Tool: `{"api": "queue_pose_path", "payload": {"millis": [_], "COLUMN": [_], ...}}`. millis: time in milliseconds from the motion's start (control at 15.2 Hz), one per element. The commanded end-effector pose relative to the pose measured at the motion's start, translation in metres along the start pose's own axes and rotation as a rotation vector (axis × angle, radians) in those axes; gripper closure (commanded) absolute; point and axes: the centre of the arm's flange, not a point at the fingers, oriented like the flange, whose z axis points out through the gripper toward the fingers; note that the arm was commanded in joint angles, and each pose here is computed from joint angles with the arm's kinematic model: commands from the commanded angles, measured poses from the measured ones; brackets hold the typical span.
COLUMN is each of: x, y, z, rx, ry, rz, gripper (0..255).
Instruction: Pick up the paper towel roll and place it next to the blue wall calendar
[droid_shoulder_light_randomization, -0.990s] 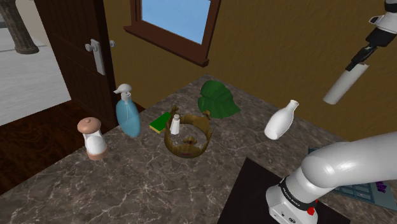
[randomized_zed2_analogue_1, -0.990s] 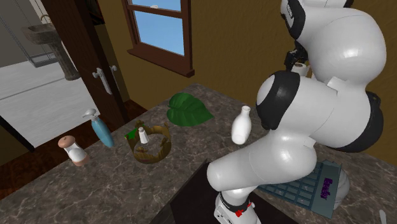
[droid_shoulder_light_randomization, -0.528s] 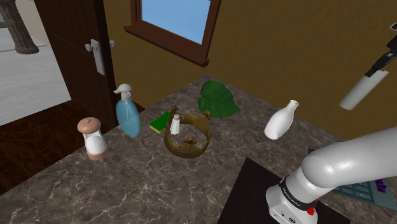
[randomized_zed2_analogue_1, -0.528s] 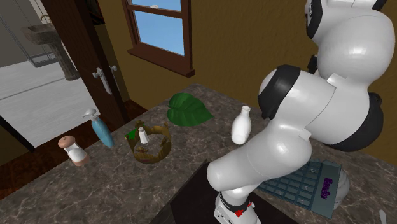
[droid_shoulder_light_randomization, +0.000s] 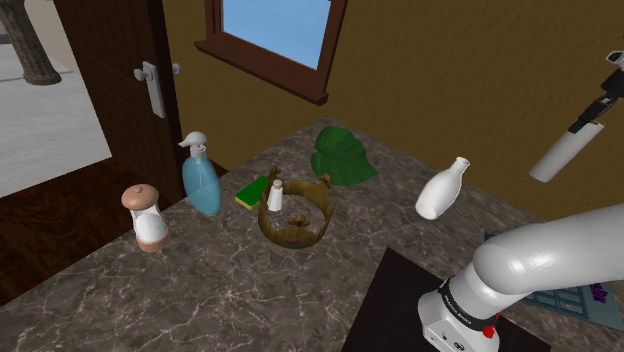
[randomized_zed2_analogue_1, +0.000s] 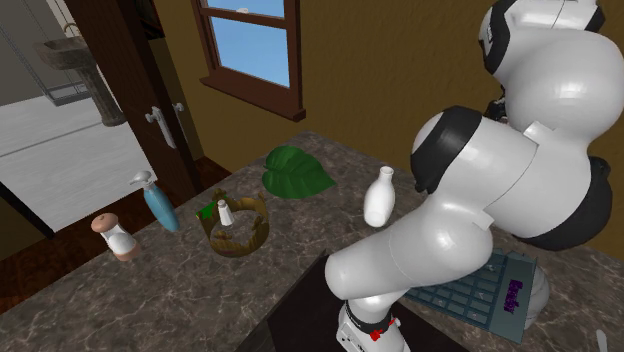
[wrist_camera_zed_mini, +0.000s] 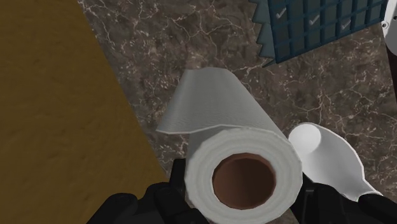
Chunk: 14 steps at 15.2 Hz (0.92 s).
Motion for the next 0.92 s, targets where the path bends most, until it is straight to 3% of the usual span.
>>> {"api": "queue_pose_path", "payload": {"millis": [0, 858], "x": [-0.001, -0.005], "y": [0.000, -0.004], "z": [0.010, 0.078], "rx": [0.000, 0.000], "ry": [0.000, 0.000], "rz": [0.000, 0.000], "gripper": [255, 255]}}
